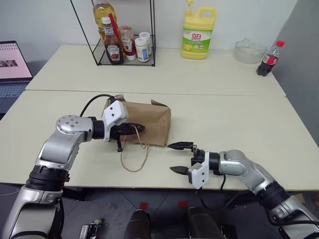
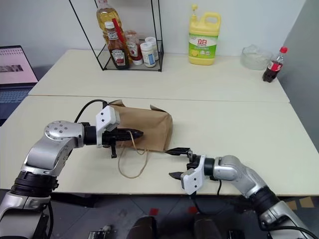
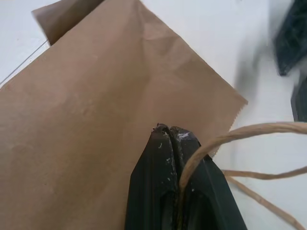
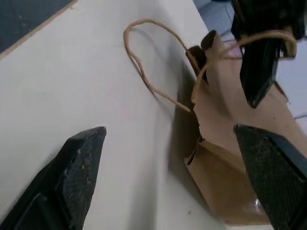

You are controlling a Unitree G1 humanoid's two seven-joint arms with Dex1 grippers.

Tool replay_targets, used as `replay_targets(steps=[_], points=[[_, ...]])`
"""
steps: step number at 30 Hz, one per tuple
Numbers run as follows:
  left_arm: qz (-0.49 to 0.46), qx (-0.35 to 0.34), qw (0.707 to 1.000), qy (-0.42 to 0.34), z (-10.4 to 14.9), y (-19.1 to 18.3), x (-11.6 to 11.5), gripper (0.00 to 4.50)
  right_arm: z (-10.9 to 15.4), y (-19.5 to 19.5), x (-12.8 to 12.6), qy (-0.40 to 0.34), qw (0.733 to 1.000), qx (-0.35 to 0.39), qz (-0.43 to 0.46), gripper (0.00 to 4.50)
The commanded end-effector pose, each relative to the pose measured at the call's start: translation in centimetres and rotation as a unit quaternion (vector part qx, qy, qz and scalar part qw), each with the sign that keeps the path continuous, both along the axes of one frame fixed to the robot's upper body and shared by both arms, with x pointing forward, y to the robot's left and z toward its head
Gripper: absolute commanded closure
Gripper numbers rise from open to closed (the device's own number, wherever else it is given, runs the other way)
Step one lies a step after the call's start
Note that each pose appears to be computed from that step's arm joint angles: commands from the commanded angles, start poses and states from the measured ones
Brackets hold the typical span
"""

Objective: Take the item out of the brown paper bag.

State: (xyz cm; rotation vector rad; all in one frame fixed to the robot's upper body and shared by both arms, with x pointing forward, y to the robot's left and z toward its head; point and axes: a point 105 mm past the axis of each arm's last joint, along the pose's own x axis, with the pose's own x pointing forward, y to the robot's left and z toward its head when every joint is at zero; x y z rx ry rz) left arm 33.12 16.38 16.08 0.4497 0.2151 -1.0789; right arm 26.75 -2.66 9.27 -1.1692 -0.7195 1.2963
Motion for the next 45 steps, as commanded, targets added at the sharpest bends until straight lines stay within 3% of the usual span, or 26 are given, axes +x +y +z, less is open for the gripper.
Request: replay_targets(steps=[1, 11, 21, 24, 35, 45], points=[[0.018, -0.030, 0.999, -0.021, 2.0, -0.2, 0.5, 4.45, 0.1, 1.8, -0.5, -0.042, 0.998, 0.015, 0.043, 0.00], [0.079, -0.082, 0.993, -0.011, 3.1, 0.3, 2.4, 4.45, -1.6, 7.9, 0.6, -0.109, 0.992, 0.009, 0.069, 0.00], [0.094, -0.087, 0.992, -0.023, 3.5, 0.8, 3.0, 4.45, -2.3, 9.4, 1.6, -0.098, 0.994, 0.003, 0.048, 0.00], [0.091, -0.086, 0.992, -0.025, 3.5, 0.7, 3.1, 4.50, -2.3, 9.7, 1.5, -0.076, 0.996, 0.005, 0.047, 0.61], [0.080, -0.083, 0.993, -0.041, 4.7, 0.2, 4.1, 4.50, -2.7, 9.2, 1.7, -0.046, 0.998, 0.002, 0.034, 4.47], [0.084, -0.105, 0.986, -0.097, 9.6, -0.3, 6.5, 4.50, -5.1, 8.6, 0.7, 0.044, 0.996, -0.075, 0.033, 4.47]])
